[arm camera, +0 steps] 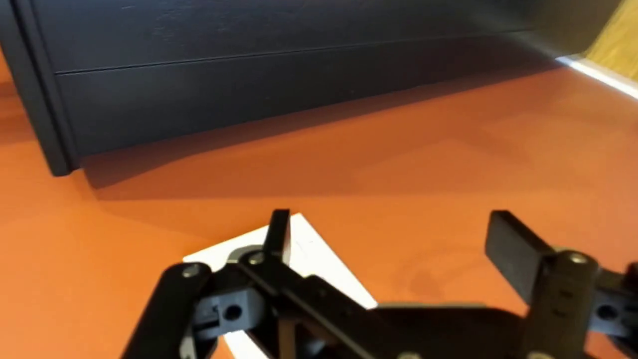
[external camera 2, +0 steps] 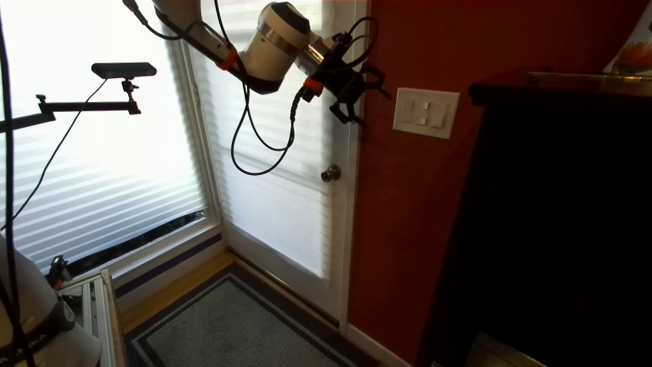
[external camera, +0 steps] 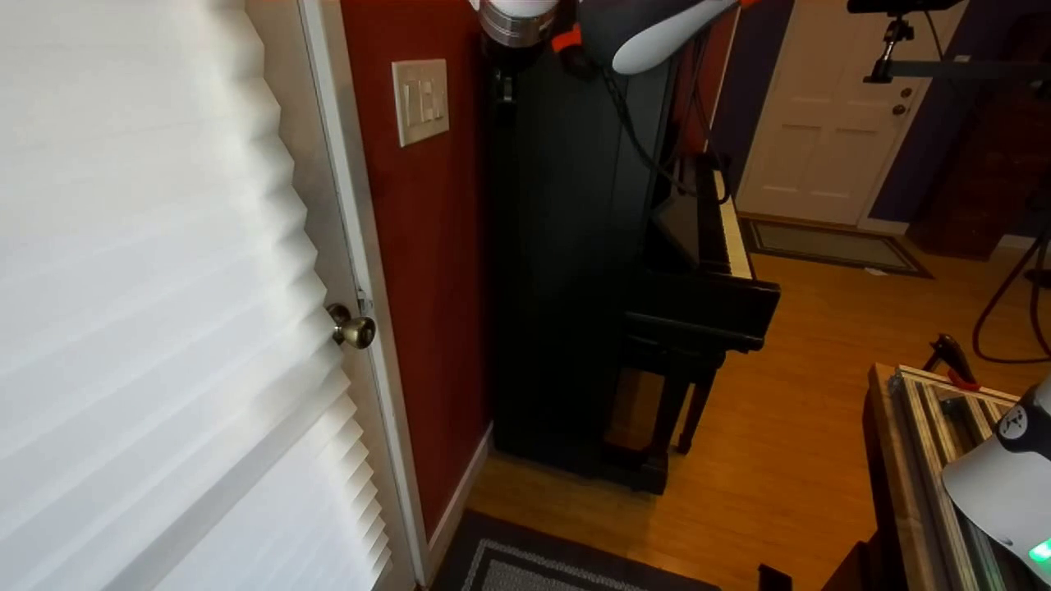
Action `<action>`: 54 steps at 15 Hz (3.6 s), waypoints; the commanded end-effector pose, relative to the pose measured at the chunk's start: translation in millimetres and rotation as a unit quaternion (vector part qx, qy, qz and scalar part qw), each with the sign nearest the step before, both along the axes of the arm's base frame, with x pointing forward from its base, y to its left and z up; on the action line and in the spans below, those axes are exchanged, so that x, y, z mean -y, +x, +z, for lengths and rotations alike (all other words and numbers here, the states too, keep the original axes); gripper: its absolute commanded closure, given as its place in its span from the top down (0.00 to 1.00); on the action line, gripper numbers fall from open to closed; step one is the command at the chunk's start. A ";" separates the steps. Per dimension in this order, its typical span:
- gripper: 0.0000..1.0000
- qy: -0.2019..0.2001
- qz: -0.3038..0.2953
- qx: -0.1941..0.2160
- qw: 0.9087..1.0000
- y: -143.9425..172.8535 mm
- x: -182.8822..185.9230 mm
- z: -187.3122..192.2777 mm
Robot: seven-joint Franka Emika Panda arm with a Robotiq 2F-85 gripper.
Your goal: Turn the right light switch off
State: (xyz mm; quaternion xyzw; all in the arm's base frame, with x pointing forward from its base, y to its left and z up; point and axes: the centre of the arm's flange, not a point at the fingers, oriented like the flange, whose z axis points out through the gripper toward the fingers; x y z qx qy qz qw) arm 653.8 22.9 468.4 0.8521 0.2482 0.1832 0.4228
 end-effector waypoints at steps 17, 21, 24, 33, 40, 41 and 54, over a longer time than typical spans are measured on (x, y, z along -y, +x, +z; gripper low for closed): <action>1.00 -0.172 0.168 0.128 0.962 14.0 88.5 -19.2; 1.00 -0.199 0.183 0.140 0.953 34.7 99.6 -38.2; 0.74 -0.225 0.190 0.162 0.942 49.7 106.1 -47.2; 0.10 -0.260 0.179 0.196 0.928 68.4 117.6 -79.2; 0.00 -0.260 0.194 0.216 0.921 77.8 109.0 -94.8; 0.00 -0.262 0.197 0.217 0.919 80.1 109.1 -96.7; 0.00 -0.270 0.209 0.232 0.911 99.9 105.3 -105.1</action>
